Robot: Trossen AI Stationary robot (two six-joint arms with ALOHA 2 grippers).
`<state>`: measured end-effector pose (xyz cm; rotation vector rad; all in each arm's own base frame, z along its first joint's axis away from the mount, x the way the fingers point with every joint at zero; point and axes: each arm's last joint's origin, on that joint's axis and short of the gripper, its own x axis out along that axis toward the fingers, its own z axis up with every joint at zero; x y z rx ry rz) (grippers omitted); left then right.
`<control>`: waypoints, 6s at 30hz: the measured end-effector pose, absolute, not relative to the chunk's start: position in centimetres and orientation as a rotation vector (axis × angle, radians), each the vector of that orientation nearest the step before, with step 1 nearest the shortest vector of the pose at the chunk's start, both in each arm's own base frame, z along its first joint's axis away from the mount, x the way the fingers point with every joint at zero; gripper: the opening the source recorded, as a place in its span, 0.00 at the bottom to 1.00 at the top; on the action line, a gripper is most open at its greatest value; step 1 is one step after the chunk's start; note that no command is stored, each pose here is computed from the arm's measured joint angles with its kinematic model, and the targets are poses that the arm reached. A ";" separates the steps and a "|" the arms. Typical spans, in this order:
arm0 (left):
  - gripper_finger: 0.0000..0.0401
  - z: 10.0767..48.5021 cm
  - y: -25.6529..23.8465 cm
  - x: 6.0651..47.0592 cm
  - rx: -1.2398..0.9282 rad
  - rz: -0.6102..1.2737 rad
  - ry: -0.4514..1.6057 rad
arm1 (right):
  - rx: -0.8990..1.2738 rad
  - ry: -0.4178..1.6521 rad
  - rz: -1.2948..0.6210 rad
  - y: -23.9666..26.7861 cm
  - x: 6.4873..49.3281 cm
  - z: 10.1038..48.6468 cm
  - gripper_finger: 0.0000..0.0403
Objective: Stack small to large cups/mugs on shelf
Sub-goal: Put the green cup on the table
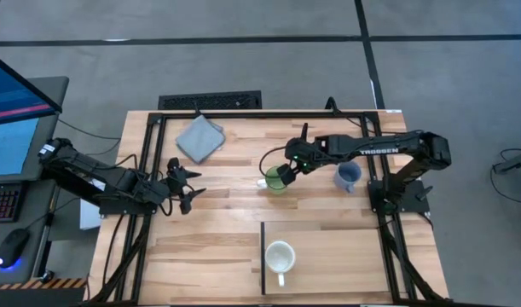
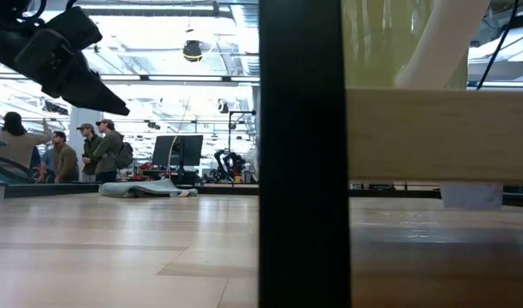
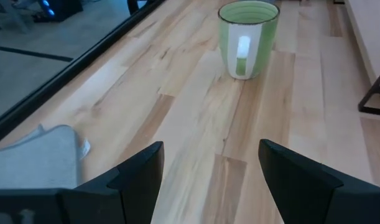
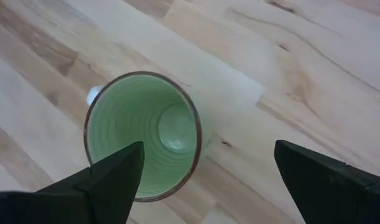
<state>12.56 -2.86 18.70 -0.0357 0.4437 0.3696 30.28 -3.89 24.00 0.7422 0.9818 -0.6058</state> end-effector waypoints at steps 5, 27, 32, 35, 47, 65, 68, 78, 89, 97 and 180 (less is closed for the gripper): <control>0.63 18.7 -2.9 12.6 -0.041 0.351 0.450 | 0.733 0.981 -0.608 -3.9 30.3 24.0 0.95; 0.63 17.9 -2.8 12.1 0.059 0.337 0.550 | 0.812 0.979 -0.684 -3.2 31.7 21.9 0.95; 0.63 17.8 -2.7 11.9 0.071 0.339 0.571 | 0.809 0.976 -0.691 -3.2 31.7 21.9 0.95; 0.63 17.7 -2.7 11.9 0.073 0.339 0.574 | 0.803 0.976 -0.685 -3.2 31.8 21.9 0.95; 0.63 17.7 -2.7 11.9 0.093 0.335 0.580 | 0.806 0.923 -0.656 -3.3 32.3 22.1 0.95; 0.63 17.7 -2.7 11.9 0.107 0.331 0.582 | 0.837 0.945 -0.638 -2.8 32.2 22.1 0.95; 0.63 17.7 -2.7 11.9 0.118 0.328 0.584 | 0.827 0.984 -0.649 -2.5 31.9 21.9 0.94; 0.63 17.7 -2.7 11.9 0.125 0.326 0.585 | 0.853 1.010 -0.703 -2.6 31.5 21.7 0.77; 0.63 17.7 -2.7 11.9 0.125 0.325 0.585 | 0.909 0.990 -0.743 -2.6 31.5 21.7 0.71; 0.63 17.7 -2.7 11.9 0.129 0.326 0.592 | 0.872 1.059 -0.754 -2.7 32.6 19.2 0.71; 0.63 17.4 -2.6 11.7 0.093 0.350 0.608 | 0.135 1.351 -0.567 1.0 29.5 31.9 0.06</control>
